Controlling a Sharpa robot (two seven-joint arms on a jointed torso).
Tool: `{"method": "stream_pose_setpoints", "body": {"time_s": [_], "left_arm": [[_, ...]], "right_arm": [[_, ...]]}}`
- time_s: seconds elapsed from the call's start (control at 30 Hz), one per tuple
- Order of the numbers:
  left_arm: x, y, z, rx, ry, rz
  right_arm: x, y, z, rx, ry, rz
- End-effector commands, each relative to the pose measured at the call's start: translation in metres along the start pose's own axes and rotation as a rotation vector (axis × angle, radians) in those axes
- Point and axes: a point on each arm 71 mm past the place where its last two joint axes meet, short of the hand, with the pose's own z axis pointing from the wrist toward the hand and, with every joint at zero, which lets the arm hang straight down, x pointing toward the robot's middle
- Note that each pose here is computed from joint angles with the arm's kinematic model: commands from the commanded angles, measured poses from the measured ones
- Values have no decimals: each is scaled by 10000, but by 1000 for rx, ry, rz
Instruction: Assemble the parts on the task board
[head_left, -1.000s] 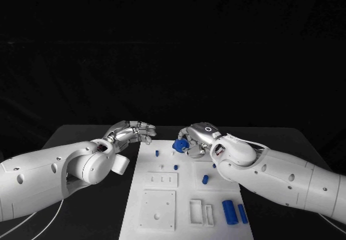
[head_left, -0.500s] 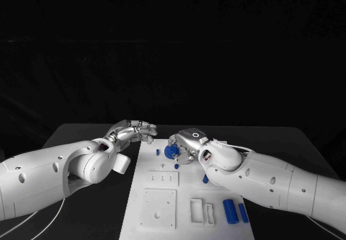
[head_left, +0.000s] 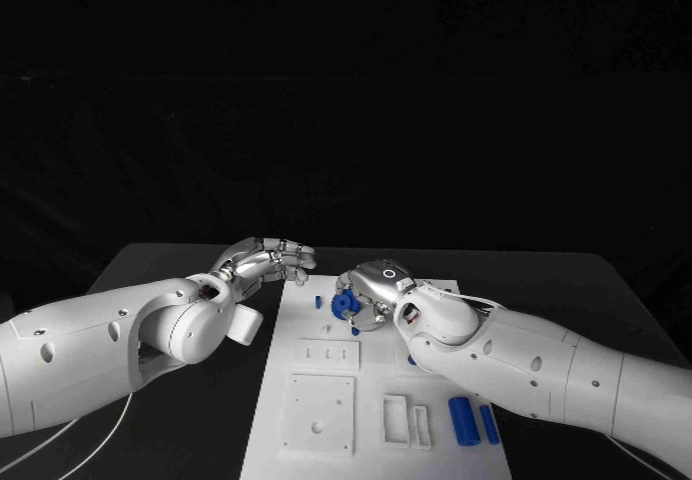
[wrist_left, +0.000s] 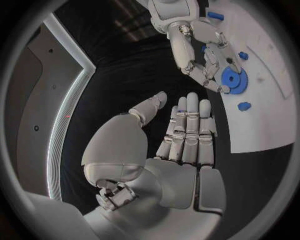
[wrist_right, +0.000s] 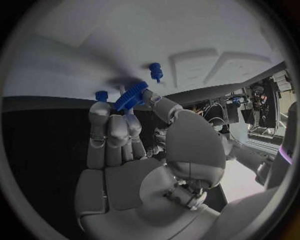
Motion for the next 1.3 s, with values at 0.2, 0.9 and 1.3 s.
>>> {"method": "stream_pose_setpoints", "body": {"time_s": [0.2,0.9,1.3], "left_arm": [[12,-22,5,10,8,1],[6,-21,6,10,7,2],[1,-20,2,9,5,2]], "right_arm": [[18,-54,-19,27,-12,-31],[-2,-109,-32,45,-44,-15],[23,-132,-31,52,-14,11]]}}
